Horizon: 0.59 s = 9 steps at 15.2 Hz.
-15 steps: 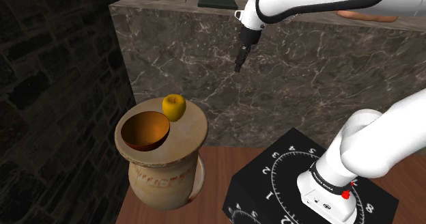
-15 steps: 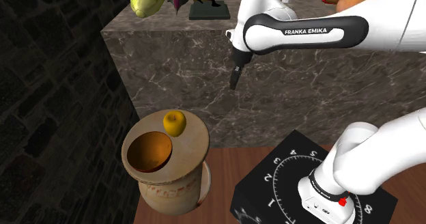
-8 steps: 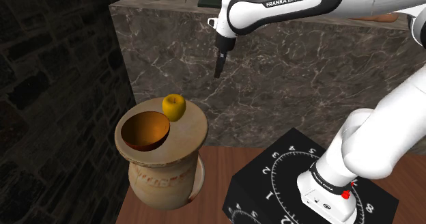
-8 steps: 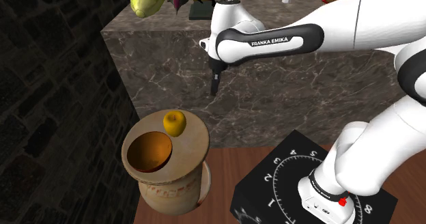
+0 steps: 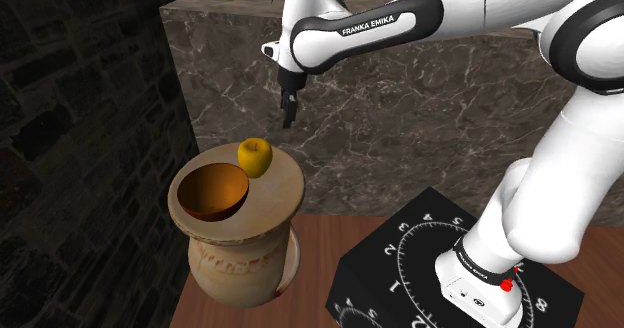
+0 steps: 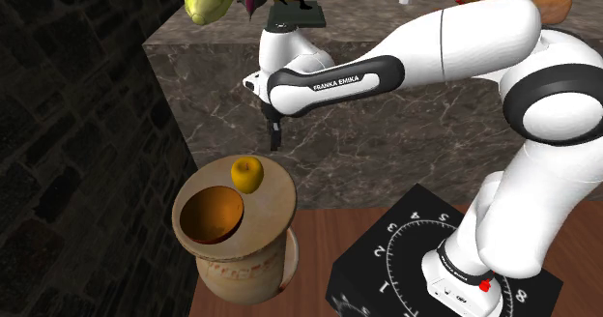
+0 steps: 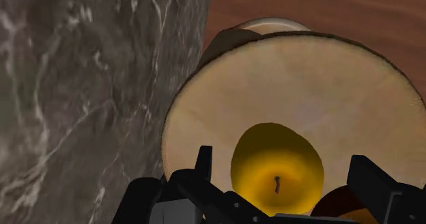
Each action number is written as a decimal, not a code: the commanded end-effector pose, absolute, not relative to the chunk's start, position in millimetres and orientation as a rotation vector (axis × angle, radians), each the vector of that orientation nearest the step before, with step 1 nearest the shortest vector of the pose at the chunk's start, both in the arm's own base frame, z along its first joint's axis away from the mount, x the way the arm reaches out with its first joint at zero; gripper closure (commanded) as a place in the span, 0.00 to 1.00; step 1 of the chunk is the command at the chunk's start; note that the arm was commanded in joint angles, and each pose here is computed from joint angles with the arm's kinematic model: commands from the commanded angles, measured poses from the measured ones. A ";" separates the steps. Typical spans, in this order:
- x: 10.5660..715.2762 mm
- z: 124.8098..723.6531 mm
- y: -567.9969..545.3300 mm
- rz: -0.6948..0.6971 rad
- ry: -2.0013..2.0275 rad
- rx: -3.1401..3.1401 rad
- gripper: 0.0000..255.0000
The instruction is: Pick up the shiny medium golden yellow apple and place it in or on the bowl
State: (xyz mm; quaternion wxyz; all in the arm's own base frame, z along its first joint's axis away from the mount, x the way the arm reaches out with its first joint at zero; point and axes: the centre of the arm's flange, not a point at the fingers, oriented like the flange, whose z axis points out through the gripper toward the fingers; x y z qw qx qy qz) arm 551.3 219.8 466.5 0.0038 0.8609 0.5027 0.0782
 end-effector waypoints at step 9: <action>571.8 422.6 299.2 0.270 1.863 2.484 0.00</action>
